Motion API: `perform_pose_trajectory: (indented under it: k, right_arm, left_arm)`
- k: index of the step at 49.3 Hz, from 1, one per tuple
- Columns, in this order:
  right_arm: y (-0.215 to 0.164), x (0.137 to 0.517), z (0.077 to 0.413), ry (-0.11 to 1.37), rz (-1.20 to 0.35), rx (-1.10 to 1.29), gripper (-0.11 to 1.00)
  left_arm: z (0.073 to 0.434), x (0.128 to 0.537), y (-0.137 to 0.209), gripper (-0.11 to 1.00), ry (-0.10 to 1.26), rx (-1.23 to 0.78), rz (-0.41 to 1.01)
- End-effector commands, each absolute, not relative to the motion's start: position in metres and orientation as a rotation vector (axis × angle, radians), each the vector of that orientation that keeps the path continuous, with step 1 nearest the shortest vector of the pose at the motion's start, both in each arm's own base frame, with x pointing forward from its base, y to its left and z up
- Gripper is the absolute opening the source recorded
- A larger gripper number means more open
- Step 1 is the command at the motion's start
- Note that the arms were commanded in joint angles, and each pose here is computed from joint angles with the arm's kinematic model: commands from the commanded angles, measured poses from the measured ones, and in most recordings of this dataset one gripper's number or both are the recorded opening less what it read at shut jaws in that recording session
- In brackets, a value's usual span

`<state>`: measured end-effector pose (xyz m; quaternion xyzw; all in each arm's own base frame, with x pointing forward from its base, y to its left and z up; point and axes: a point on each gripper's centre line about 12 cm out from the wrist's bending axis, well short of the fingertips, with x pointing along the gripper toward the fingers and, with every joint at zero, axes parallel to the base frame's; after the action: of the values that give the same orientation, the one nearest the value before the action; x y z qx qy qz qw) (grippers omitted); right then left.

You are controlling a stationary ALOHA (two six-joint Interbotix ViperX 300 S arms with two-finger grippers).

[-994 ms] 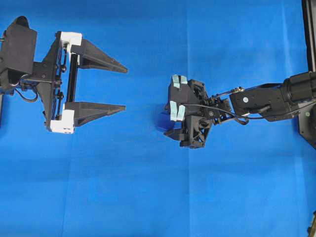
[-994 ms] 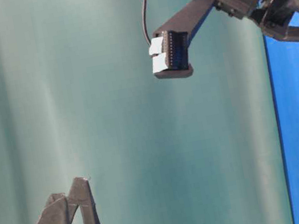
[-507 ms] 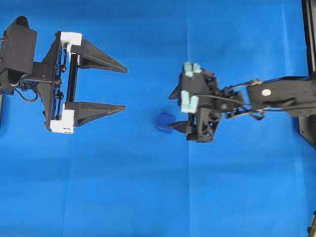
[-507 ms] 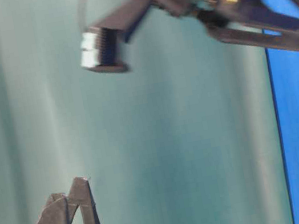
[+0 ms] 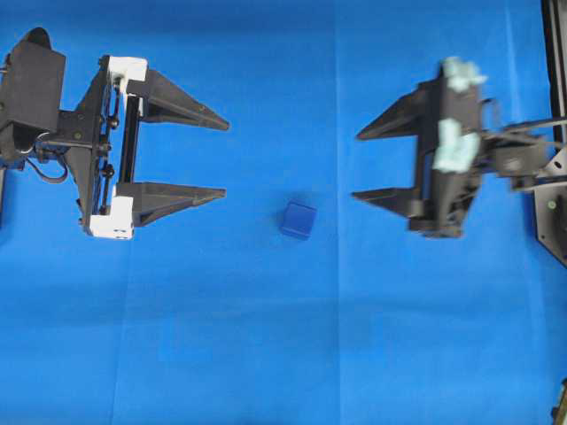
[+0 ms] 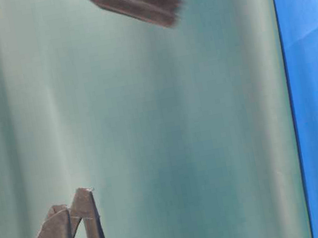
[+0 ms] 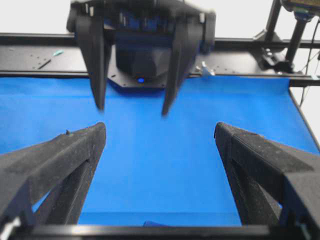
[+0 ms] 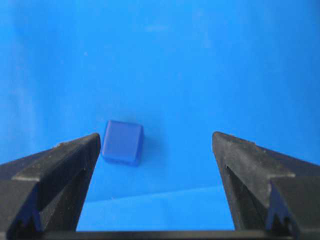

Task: Handover the blue block to the right arm after grasping it with the left arm, then place it in the designated position.

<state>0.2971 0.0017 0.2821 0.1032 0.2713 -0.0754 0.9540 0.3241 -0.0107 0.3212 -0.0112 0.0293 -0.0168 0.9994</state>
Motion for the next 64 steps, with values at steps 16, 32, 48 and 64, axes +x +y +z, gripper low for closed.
perform_pose_trajectory:
  k: [16, 32, 48, 64]
  right_arm:
    - [-0.001, 0.257, 0.325, 0.408, -0.146, 0.211, 0.83]
    - [-0.001, 0.263, 0.324, 0.404, -0.141, 0.188, 0.83]
    - [0.008, 0.27, 0.347, 0.208, -0.028, 0.147, 0.83]
    - [0.009, 0.275, 0.357, 0.107, 0.023, 0.117, 0.82]
  left_arm:
    - [0.337, 0.326, -0.01, 0.93, 0.01, -0.019, -0.034]
    - [0.337, 0.327, -0.01, 0.93, 0.01, -0.02, -0.033]
    - [0.338, 0.326, -0.01, 0.93, 0.006, -0.02, -0.033]
    - [0.338, 0.326, -0.01, 0.93, 0.006, -0.02, -0.034]
